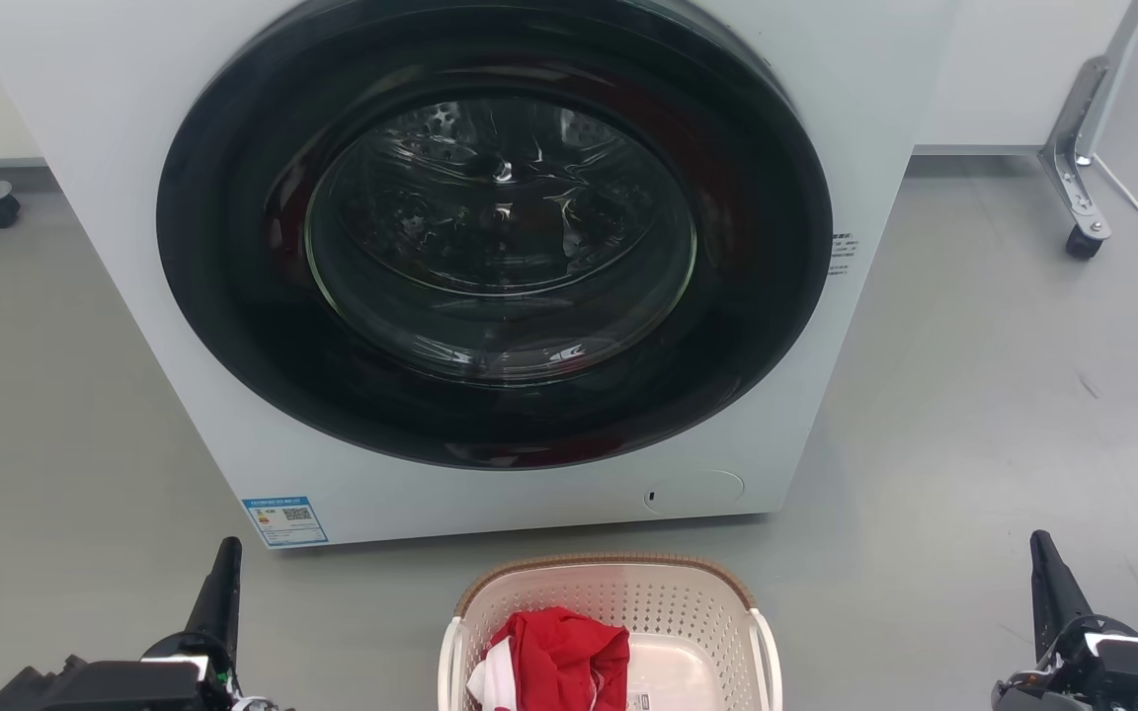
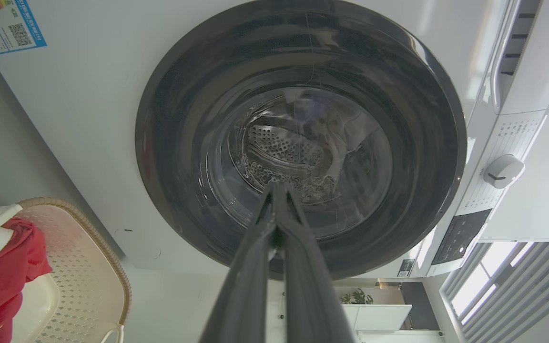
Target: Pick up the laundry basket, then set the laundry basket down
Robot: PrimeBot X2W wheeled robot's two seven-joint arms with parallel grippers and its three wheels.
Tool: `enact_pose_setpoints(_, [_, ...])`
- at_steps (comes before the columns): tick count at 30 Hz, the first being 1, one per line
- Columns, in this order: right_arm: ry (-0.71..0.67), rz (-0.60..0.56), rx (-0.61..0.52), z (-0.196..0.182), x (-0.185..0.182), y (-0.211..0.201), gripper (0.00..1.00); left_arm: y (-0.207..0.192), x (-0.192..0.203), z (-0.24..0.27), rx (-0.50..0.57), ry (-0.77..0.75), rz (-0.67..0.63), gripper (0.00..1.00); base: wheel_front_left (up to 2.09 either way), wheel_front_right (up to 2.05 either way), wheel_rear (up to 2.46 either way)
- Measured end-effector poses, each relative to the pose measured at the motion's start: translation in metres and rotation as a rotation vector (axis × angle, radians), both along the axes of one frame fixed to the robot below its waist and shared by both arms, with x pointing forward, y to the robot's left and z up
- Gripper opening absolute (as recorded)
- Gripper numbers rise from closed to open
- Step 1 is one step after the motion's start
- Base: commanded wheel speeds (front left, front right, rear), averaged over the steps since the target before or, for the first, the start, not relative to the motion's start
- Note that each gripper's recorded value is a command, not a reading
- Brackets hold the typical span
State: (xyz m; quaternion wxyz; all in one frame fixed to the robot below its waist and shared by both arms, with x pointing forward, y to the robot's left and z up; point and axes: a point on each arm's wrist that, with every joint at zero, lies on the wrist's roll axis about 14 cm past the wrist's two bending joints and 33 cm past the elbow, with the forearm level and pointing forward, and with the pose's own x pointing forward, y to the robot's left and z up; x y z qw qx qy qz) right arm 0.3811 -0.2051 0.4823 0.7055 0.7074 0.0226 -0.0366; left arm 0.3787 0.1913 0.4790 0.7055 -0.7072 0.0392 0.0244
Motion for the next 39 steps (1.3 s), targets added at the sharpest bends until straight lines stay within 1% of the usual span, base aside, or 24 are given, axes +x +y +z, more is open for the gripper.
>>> enact_pose_setpoints(39, [0.0, 0.0, 0.0, 0.0, 0.0, 0.0001, 0.0, 0.0, -0.0001, -0.0003, 0.0, 0.001, 0.0, 0.0, 0.0, 0.0, 0.0])
